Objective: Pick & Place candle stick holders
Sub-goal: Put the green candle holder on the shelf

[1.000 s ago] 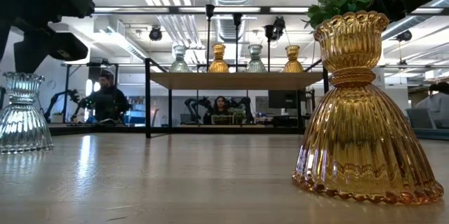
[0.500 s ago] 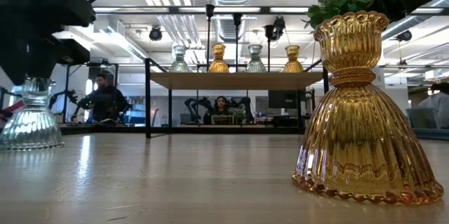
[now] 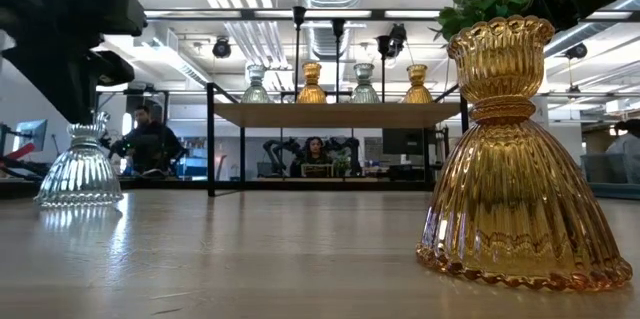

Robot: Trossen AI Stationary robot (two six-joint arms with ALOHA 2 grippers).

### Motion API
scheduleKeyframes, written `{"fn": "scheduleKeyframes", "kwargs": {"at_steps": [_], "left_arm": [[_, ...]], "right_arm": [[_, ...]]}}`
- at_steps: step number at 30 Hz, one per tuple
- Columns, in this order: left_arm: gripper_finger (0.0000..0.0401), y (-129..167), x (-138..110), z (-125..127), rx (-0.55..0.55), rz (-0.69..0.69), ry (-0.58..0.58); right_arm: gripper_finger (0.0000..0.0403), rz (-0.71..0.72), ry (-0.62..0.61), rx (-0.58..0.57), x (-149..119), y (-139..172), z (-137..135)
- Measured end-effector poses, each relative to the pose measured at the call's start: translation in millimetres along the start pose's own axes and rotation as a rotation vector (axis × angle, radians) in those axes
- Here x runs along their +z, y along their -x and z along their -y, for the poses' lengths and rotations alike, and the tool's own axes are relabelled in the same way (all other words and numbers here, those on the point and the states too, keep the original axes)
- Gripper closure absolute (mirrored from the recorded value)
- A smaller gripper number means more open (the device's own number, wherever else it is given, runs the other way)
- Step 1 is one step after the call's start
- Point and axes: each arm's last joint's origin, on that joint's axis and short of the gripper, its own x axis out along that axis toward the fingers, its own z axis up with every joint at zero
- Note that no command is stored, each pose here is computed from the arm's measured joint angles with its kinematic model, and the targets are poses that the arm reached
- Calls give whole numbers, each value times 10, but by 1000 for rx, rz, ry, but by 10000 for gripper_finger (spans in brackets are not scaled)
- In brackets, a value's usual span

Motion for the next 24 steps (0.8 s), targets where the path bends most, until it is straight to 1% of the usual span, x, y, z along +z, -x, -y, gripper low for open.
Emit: {"fn": "scheduleKeyframes", "kwargs": {"at_steps": [7,10,13,18,24], "left_arm": [[375,98,99,34,-29,47,14],[375,90,106,26,-4,61,7],[375,58,157,-5,53,99,-10],[375,-101,327,-51,110,144,-49],[375,-341,490,-74,140,97,-107]], "right_arm": [[351,0,0,0,0,0,0],[351,0,0,0,0,-1,0],[351,0,0,0,0,-1,0],[351,0,0,0,0,0,0],[351,0,0,0,0,0,0]]}}
